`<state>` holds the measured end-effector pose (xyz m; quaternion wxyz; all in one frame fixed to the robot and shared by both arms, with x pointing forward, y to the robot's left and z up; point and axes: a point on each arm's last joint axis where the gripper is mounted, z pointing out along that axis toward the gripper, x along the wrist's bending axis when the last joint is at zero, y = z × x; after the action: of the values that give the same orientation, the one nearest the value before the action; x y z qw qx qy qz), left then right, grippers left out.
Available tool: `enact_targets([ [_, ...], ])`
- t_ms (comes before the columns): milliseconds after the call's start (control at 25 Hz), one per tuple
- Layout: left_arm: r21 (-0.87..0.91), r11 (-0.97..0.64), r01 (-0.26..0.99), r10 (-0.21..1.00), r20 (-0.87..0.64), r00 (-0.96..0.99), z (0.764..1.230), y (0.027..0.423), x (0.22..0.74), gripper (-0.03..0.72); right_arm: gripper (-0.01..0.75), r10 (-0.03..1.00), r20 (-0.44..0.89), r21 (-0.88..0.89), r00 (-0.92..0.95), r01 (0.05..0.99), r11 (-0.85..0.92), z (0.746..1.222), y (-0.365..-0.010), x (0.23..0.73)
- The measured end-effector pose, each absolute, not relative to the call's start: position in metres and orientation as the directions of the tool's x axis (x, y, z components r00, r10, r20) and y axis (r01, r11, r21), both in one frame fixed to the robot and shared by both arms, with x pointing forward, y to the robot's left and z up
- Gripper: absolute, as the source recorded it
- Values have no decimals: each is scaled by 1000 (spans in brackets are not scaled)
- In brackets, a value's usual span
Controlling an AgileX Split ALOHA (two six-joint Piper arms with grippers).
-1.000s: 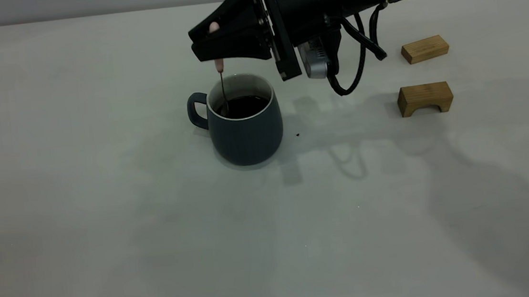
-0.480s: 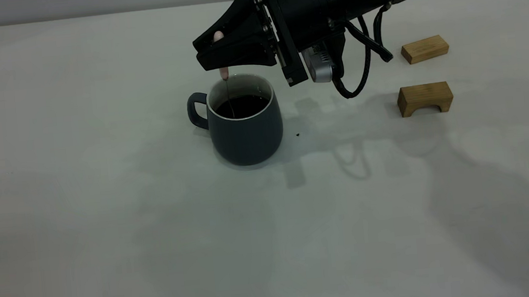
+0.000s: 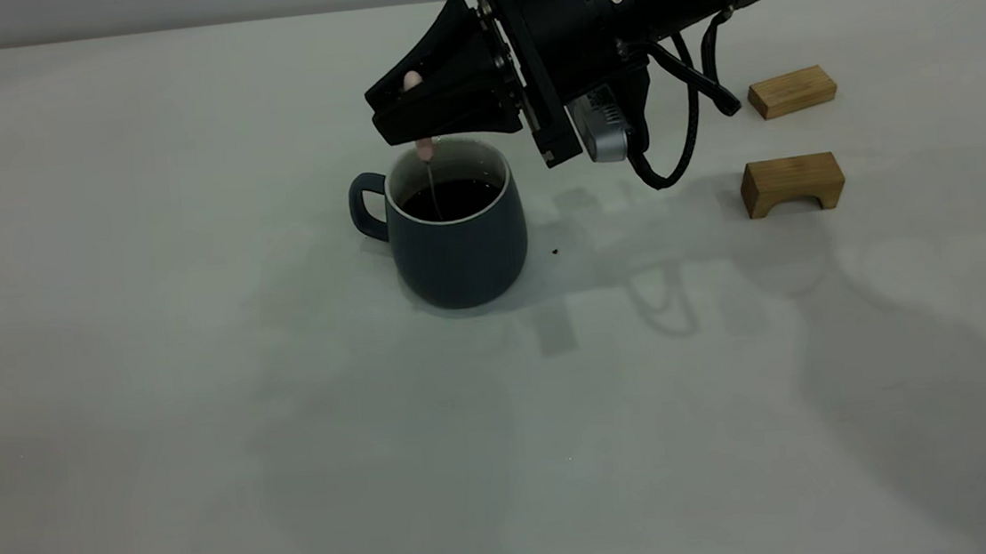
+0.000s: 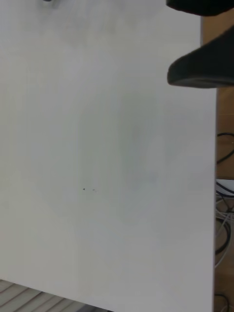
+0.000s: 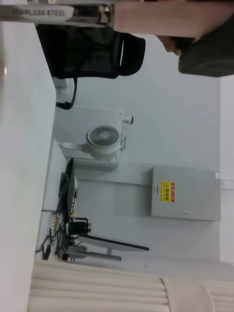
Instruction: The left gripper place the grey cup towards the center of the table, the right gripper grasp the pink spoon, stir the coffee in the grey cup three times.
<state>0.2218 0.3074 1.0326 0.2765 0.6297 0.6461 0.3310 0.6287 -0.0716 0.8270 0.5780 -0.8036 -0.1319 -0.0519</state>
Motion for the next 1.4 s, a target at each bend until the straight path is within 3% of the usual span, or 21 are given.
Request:
enact_targets([
  [120, 776, -12, 631, 997, 60, -54, 1033, 307, 222, 333, 209, 160, 236, -913, 958, 275, -300, 827, -72, 628],
  [400, 777, -12, 630, 997, 60, -54, 1033, 307, 222, 333, 510, 184, 267, -902, 946, 313, -297, 826, -72, 627],
  [560, 777, -12, 630, 997, 60, -54, 1033, 307, 222, 333, 652, 278, 367, -848, 888, 442, -293, 848, -73, 625],
  [680, 777, -12, 629, 997, 60, -54, 1033, 307, 222, 333, 690, 405, 476, -747, 781, 602, -283, 892, -78, 620],
  [840, 777, -12, 629, 997, 60, -54, 1033, 307, 222, 333, 669, 567, 584, -544, 581, 799, -257, 968, -91, 605],
  [1000, 777, -12, 629, 997, 60, -54, 1033, 307, 222, 333, 573, 705, 595, -296, 386, 921, -255, 1037, -114, 580],
  [1240, 777, -12, 629, 997, 60, -54, 1033, 307, 222, 333, 400, 859, 463, 73, 219, 956, -283, 1116, -159, 537],
  [1400, 777, -12, 629, 997, 60, -54, 1033, 307, 222, 333, 293, 919, 393, 358, 15, 919, -168, 1172, -187, 494],
])
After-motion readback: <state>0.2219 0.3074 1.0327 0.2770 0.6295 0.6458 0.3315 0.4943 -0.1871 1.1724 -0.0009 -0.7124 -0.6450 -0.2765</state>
